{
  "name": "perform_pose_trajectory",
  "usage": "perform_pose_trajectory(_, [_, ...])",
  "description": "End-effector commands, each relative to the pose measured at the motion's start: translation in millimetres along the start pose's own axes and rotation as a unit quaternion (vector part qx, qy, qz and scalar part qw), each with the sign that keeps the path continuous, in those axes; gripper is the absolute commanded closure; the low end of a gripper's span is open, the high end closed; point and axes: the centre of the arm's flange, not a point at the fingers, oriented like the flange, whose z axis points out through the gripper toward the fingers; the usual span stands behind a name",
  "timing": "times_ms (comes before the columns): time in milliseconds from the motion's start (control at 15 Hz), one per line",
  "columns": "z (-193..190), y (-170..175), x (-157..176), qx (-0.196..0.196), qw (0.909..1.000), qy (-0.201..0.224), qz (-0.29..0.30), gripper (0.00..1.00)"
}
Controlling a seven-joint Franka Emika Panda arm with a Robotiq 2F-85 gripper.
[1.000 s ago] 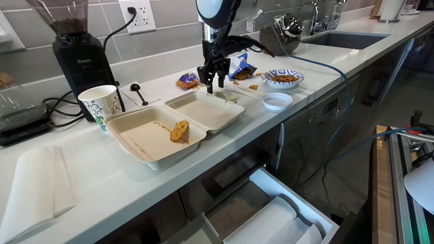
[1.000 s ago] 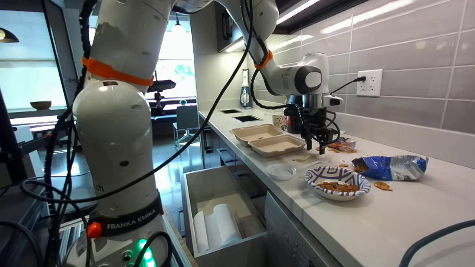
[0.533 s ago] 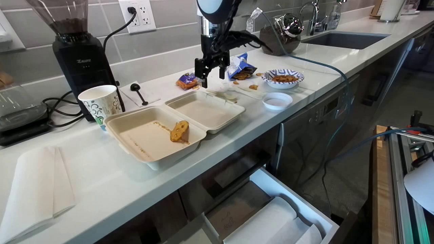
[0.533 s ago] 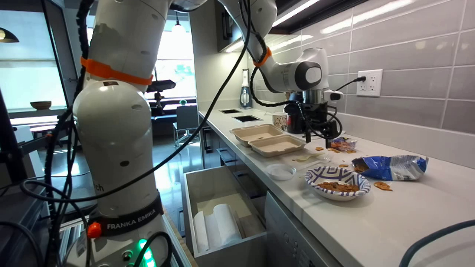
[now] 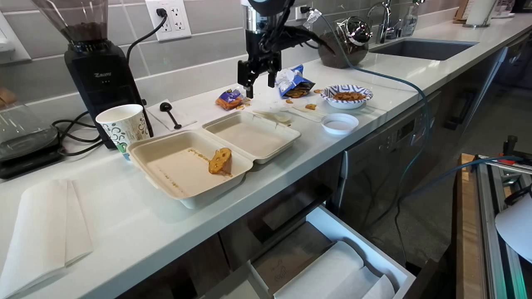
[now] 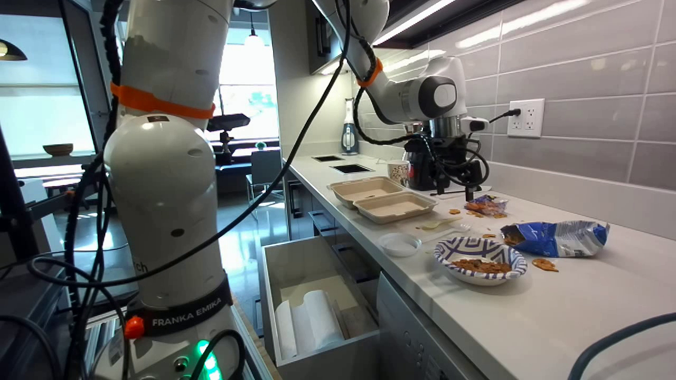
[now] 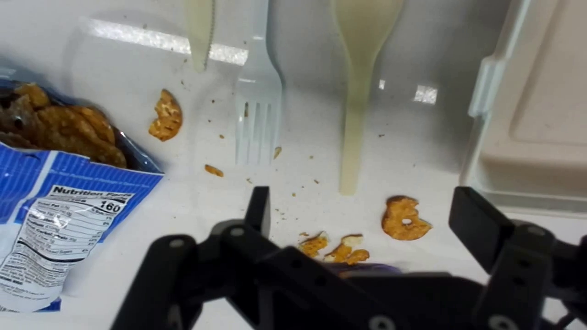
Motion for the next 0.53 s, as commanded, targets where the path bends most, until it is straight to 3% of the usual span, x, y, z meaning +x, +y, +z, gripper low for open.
perform_pose_trajectory(0, [-14,-7,-26,-0.009,0.9998,-0.017,0.001,0.00])
perform_pose_trajectory(467, [-31,-10,-63,-0.007,0.9983,-0.057,0.013,0.00])
